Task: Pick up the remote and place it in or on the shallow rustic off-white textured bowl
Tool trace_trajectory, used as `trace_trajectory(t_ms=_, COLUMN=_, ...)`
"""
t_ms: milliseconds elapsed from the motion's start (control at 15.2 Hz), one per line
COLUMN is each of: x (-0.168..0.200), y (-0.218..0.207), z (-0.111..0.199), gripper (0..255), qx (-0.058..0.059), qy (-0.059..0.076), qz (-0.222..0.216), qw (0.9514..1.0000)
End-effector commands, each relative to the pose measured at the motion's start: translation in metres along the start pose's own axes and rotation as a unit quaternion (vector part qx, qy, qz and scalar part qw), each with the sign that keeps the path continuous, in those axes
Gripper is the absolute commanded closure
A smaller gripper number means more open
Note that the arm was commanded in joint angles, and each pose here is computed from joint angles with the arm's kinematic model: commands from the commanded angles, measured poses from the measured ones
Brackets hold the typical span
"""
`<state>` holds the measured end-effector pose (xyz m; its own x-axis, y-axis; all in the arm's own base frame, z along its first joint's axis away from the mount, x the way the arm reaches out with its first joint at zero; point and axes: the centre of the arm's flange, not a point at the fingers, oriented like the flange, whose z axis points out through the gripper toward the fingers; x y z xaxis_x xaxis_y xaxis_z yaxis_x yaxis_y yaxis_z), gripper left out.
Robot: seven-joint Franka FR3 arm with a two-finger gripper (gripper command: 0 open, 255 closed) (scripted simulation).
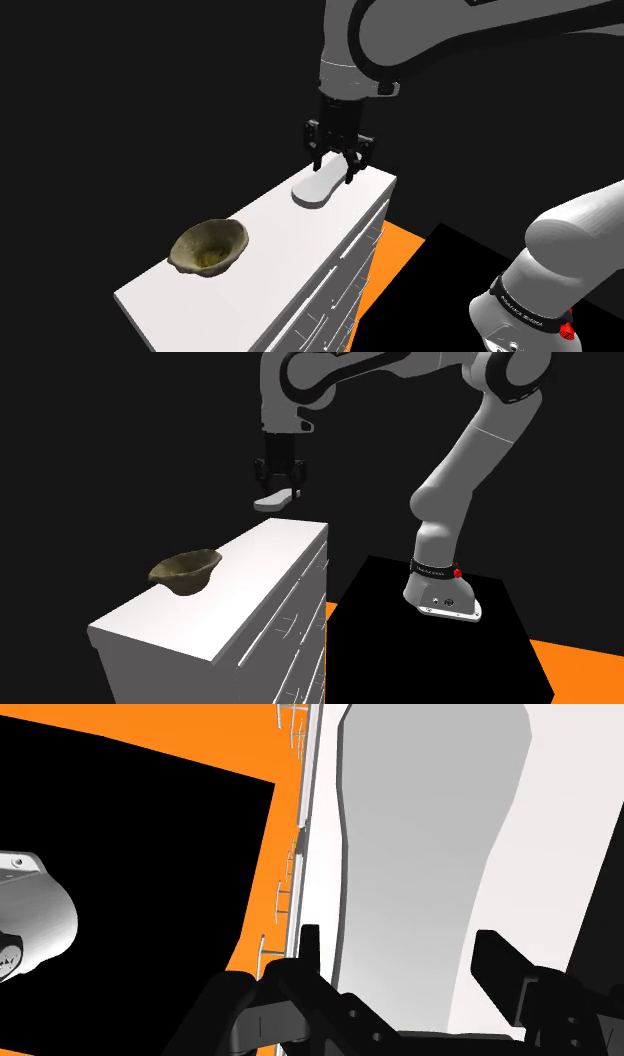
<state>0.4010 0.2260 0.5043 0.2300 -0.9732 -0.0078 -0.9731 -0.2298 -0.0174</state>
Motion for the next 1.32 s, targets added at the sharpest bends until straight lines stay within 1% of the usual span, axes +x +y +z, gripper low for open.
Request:
trace_trajectory(t_ms=0, x=-0.016, y=-0.012, z=-0.001, gripper=255, qx=0.000, qy=0.000, qz=0.000, qw=1.0000)
trace_trajectory(t_ms=1254, x=-0.213, y=-0.174, z=-0.004, gripper=255, qx=0.000, qy=0.000, qz=0.000, qw=1.0000)
